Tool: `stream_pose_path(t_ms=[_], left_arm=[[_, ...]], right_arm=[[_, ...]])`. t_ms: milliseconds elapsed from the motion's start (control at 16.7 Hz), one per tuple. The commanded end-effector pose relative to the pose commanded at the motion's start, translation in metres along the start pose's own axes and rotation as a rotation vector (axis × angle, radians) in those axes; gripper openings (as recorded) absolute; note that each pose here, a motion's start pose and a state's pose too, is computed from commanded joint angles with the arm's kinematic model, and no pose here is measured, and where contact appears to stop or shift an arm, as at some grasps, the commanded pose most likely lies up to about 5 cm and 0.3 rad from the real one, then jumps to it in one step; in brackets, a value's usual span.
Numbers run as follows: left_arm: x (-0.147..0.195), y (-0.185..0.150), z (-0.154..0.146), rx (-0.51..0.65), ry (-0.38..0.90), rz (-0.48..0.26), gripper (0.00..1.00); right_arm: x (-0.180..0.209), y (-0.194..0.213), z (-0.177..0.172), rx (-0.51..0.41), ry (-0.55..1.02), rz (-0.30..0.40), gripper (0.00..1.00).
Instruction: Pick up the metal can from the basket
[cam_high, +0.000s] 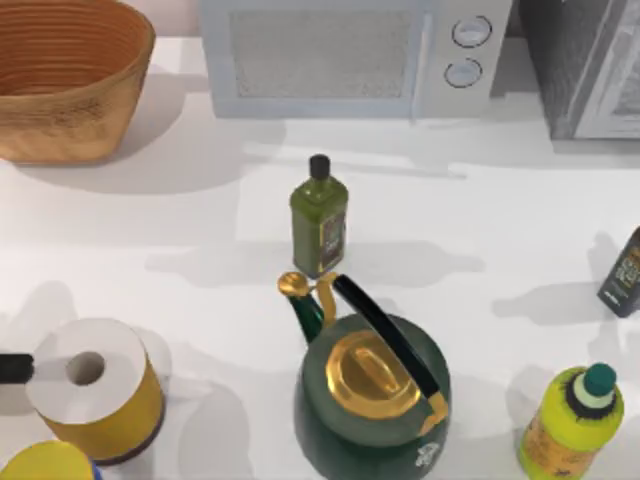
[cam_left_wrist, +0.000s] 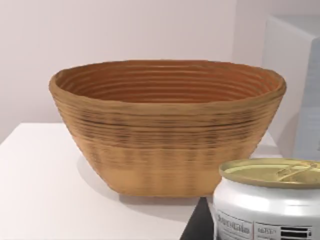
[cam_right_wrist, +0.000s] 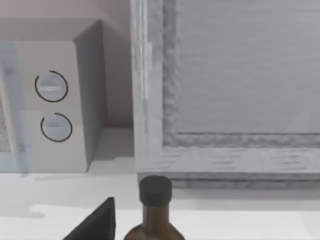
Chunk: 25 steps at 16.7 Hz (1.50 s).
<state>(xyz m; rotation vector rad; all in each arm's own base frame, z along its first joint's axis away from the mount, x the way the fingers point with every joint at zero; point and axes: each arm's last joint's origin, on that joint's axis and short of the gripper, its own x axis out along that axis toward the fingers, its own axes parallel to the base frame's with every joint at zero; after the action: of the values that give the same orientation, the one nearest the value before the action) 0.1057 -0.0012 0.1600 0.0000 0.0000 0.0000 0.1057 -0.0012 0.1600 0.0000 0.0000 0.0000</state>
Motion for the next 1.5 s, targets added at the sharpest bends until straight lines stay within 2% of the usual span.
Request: stream_pose_path(t_ms=[480,720,900,1140,1320,1500], left_arm=[[0.001,0.000,0.004,0.005,0.003,-0.007,0.00],[0.011,0.000,0.033,0.025,-0.014,-0.093,0.00],[0.034,-0.003,0.061,0.047,-0.019,-0.236,0.00],[0.094,-0.007,0.086,0.068,-0.012,-0.502,0.00],[0.154,-0.012,0.080,0.068,-0.003,-0.728,0.00],[0.215,-0.019,0.048,0.052,0.006,-0.953,0.00]], right_arm=[[0.000,0.000,0.000,0.000,0.000,0.000,1.00],[0.000,0.000,0.000,0.000,0.000,0.000,1.00],[0.000,0.000,0.000,0.000,0.000,0.000,1.00],[0.000,0.000,0.000,0.000,0.000,0.000,1.00],[0.000,0.000,0.000,0.000,0.000,0.000,1.00],[0.000,0.000,0.000,0.000,0.000,0.000,1.00]])
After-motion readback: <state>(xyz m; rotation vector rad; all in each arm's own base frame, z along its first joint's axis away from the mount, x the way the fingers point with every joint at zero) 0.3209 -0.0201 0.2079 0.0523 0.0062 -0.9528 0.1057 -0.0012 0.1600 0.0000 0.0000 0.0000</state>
